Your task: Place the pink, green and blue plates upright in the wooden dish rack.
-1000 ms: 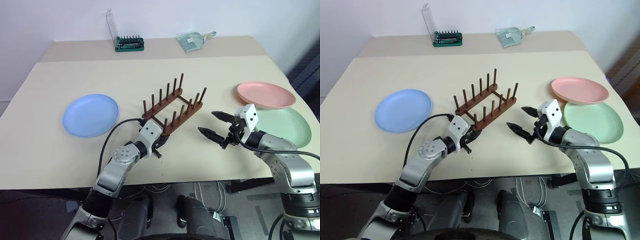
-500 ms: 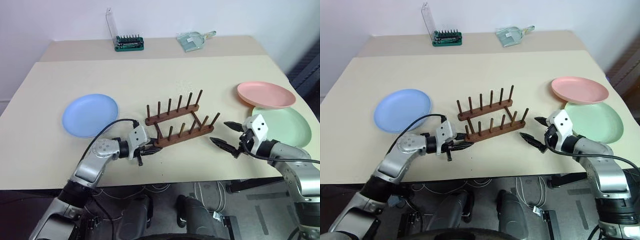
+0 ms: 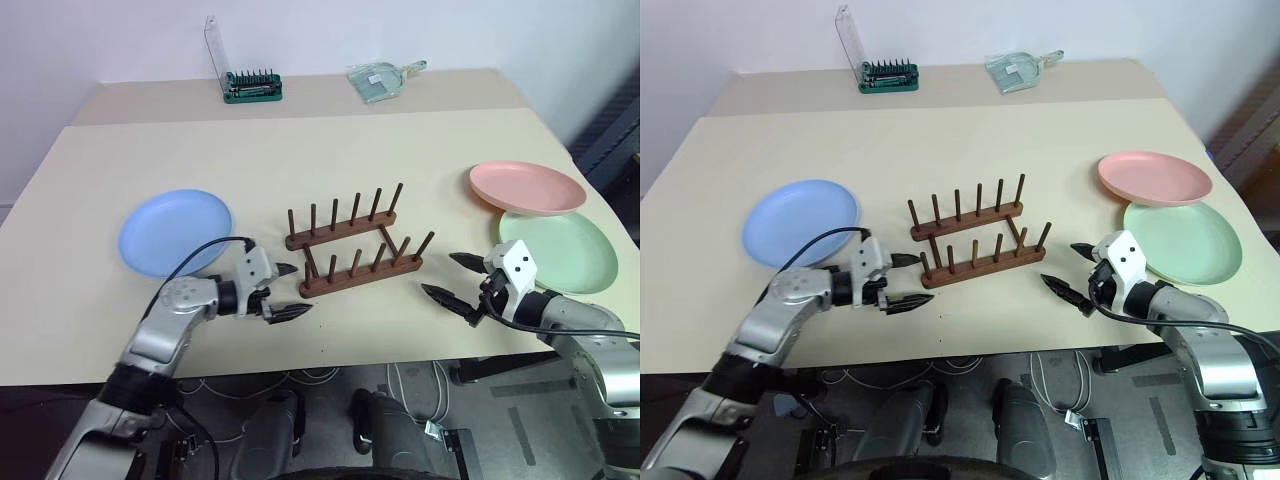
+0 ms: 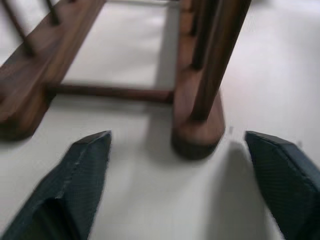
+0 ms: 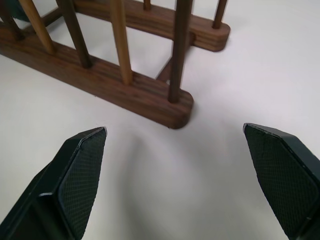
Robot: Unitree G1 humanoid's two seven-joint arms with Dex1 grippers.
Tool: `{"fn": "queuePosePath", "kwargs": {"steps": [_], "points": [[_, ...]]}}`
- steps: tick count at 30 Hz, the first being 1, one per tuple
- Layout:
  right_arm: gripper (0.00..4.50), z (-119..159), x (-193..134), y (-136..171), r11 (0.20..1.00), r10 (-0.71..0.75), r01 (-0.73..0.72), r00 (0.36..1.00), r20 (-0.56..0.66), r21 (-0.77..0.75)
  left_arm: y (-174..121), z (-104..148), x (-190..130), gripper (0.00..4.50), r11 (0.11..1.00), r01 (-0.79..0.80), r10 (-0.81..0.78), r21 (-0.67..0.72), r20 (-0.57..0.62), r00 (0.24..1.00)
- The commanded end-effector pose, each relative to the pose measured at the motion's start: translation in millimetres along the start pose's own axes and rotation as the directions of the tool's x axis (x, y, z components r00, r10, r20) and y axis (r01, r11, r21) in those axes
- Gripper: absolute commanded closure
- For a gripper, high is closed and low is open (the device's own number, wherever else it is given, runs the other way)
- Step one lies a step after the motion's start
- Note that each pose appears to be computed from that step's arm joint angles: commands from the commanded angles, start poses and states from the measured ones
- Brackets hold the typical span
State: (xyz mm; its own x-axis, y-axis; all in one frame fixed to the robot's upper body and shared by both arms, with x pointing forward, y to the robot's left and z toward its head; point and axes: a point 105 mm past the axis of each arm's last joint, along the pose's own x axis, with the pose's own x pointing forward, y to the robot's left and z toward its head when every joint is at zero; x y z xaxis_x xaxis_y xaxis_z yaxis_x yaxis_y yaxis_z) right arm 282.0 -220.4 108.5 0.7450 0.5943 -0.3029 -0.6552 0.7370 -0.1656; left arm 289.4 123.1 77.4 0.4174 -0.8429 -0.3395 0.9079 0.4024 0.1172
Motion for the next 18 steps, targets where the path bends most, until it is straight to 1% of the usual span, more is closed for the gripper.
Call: {"fn": "queuePosePath", "kwargs": {"steps": [1, 3, 4, 5, 6, 7, 11, 14, 18], "points": [[1.25, 4, -2, 3, 0.999, 0.025, -0.025, 1.0, -0.007, -0.038, -19, -3, -18, 1.05, 0.997, 0.037, -0.037, -0.07, 0.0, 0.999], [2.36, 2, 3, 6, 0.998, 0.041, -0.042, 0.999, -0.02, -0.044, -33, -1, -15, 2.09, 0.993, 0.083, -0.082, -0.089, 0.012, 0.997], [2.81, 0, 5, 7, 0.998, 0.047, -0.048, 0.998, -0.029, -0.051, -36, -1, -11, 2.54, 0.992, 0.09, -0.09, -0.087, 0.008, 0.996], [3.43, -1, 8, 8, 0.997, 0.048, -0.05, 0.998, -0.037, -0.059, -38, -2, -7, 3.13, 0.992, 0.088, -0.089, -0.09, -0.003, 0.996], [3.97, -2, 10, 8, 0.997, 0.043, -0.046, 0.998, -0.044, -0.065, -40, -4, -2, 3.63, 0.991, 0.088, -0.09, -0.098, -0.019, 0.996], [4.47, -2, 12, 7, 0.997, 0.038, -0.042, 0.998, -0.048, -0.07, -42, -5, 1, 3.65, 0.991, 0.087, -0.091, -0.105, -0.03, 0.995], [4.47, -2, 19, 12, 0.996, 0.056, -0.059, 0.997, -0.047, -0.068, -43, -1, 15, 3.65, 0.994, 0.07, -0.071, -0.09, -0.011, 0.997], [4.47, -6, 29, 14, 0.996, 0.041, -0.047, 0.997, -0.071, -0.081, -25, -10, 25, 3.65, 0.997, -0.053, 0.05, -0.056, -0.055, 0.997], [4.47, -9, 39, 17, 0.994, 0.03, -0.038, 0.996, -0.084, -0.098, -11, -6, 30, 3.65, 0.986, -0.153, 0.152, -0.061, -0.023, 0.988]]}}
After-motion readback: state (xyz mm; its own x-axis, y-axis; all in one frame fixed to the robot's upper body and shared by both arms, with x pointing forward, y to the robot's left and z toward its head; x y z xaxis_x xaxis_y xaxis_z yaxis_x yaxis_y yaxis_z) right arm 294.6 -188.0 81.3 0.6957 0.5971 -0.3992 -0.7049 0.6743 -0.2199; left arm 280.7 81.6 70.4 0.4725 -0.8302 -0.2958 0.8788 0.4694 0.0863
